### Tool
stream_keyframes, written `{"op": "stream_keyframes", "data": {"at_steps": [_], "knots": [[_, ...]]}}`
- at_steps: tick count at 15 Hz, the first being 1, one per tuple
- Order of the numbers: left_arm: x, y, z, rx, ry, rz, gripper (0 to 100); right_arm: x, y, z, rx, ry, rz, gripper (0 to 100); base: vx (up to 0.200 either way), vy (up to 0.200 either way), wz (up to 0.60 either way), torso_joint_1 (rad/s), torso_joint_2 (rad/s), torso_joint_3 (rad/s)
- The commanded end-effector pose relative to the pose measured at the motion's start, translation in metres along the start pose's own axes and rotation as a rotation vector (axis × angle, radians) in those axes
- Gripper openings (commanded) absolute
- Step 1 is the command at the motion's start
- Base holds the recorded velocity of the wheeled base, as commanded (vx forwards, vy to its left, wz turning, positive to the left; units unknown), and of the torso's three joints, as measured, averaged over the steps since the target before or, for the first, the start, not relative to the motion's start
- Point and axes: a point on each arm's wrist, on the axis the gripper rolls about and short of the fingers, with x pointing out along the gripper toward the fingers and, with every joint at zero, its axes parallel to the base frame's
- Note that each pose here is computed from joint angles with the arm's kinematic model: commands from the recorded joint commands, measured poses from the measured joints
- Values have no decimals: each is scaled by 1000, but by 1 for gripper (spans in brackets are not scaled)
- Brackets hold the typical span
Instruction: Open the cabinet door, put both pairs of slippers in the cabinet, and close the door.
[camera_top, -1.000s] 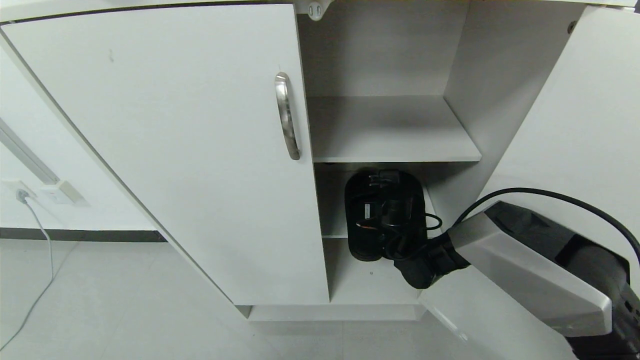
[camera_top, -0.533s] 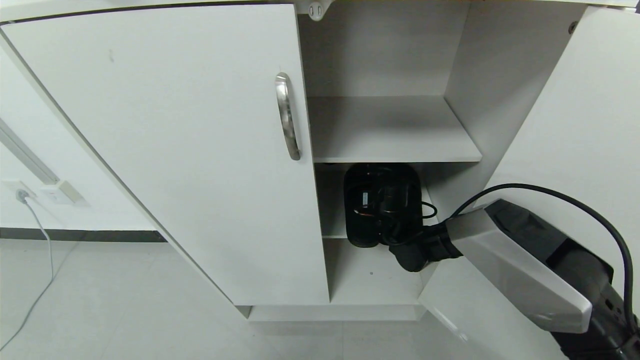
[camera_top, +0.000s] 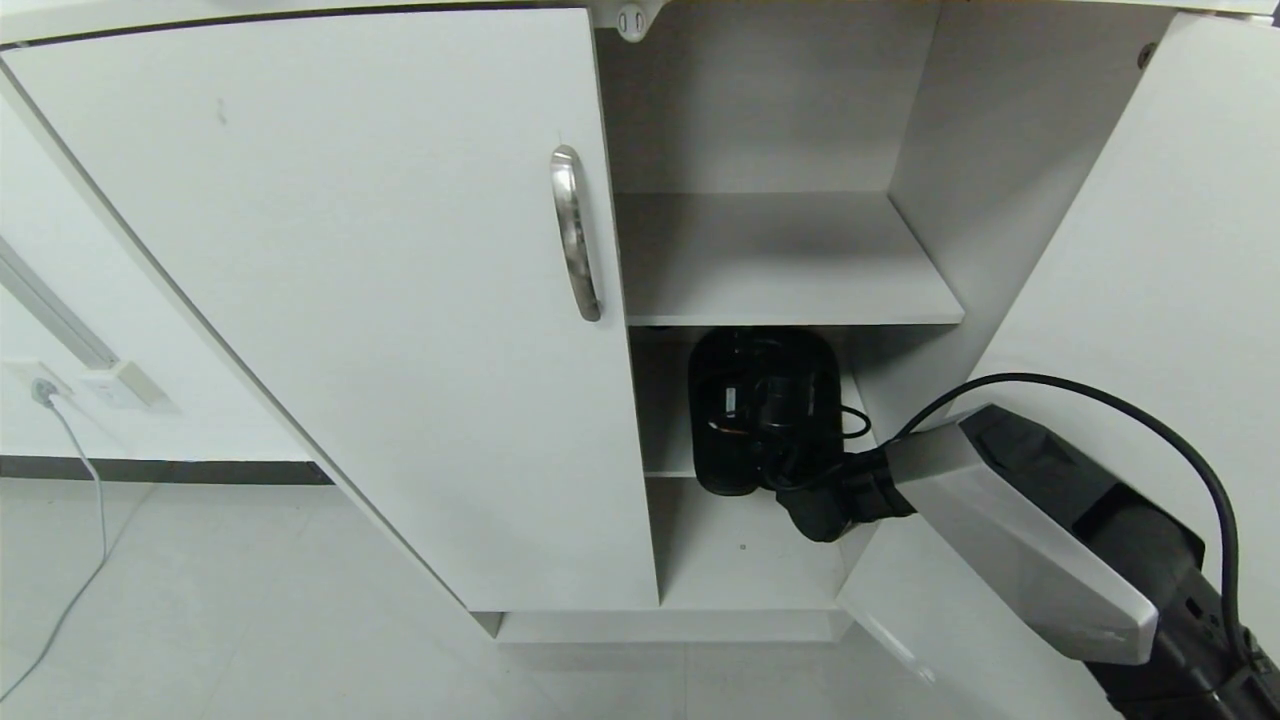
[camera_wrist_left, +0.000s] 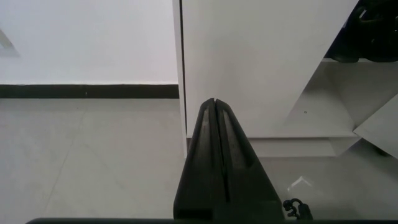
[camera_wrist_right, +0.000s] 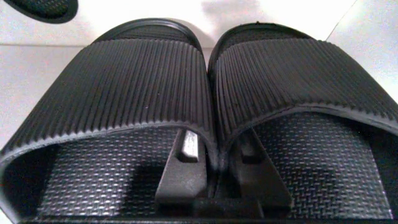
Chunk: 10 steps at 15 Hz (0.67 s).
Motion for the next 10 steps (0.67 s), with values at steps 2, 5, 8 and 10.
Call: {"op": "stream_keyframes", "data": {"at_steps": [2,5,8,10], "knots": [[0,0,0,0,1,-1,0,1,0,-2,-1,1,-1,0,0,0,0,0,0,0],[0,0,0,1,1,1,0,0,1,-2,-1,1,1,100,0,0,0,0,0,0],[0,0,0,1,1,1,0,-1,1,-3,-2,4,1,100,0,0,0,0,0,0],[0,0,0,1,1,-1,0,-6,-1,-6,-1,17,1,100,0,0,0,0,0,0]]}}
